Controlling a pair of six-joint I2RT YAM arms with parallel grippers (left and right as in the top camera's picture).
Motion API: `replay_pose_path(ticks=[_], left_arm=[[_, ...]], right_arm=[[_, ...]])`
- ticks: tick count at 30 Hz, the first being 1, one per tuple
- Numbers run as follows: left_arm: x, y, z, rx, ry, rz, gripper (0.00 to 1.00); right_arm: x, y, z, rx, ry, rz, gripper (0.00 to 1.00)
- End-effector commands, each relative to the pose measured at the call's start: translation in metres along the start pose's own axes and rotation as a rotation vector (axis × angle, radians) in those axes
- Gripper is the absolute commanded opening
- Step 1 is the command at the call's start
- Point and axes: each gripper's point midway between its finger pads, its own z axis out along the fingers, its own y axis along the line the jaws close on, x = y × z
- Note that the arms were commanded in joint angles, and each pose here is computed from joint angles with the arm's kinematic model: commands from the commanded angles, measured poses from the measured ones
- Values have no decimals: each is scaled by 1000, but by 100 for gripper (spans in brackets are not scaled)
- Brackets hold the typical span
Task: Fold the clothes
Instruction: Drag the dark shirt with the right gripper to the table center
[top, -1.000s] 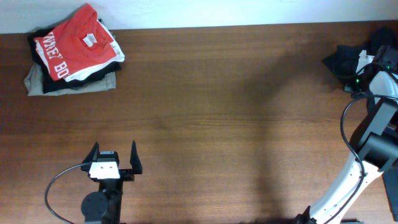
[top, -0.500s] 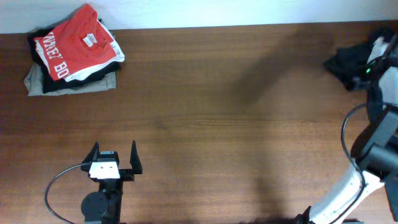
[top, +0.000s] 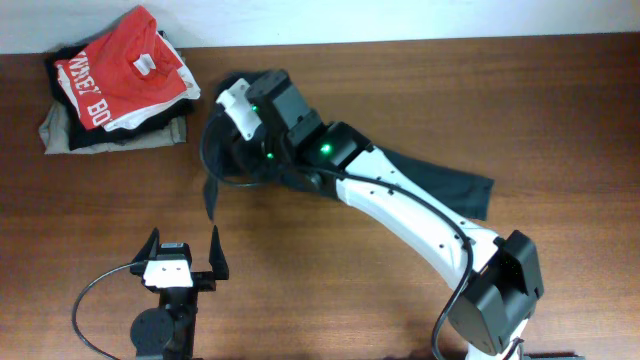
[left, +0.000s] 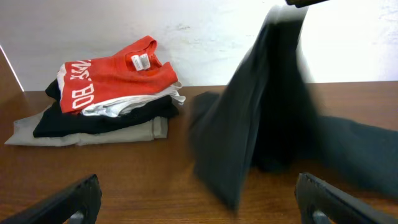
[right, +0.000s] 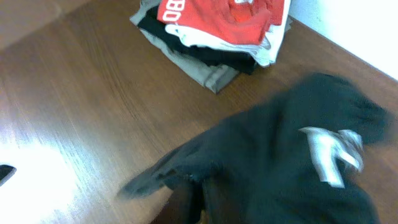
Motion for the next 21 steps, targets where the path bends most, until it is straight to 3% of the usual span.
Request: replay_pose_path(ticks=[1, 2, 3, 7, 9, 12, 21], left_arm=[[3, 0, 0, 4, 8, 12, 99], [3, 0, 0, 4, 8, 12, 99], [3, 0, 0, 4, 8, 12, 99], [3, 0, 0, 4, 8, 12, 99], [3, 0, 0, 4, 8, 12, 99], [3, 0, 0, 4, 8, 12, 99], [3, 0, 0, 4, 8, 12, 99]], right_arm=[[-8, -45, -9, 133, -27, 55, 65], [-6, -64, -13, 161, -26, 93, 85], [2, -96, -21, 206, -7, 151, 99], [68, -208, -69, 448, 162, 331, 99], [124, -263, -99, 567, 200, 684, 99], [190, -273, -101, 481, 255, 969, 99], [206, -283, -99, 498, 241, 984, 99]])
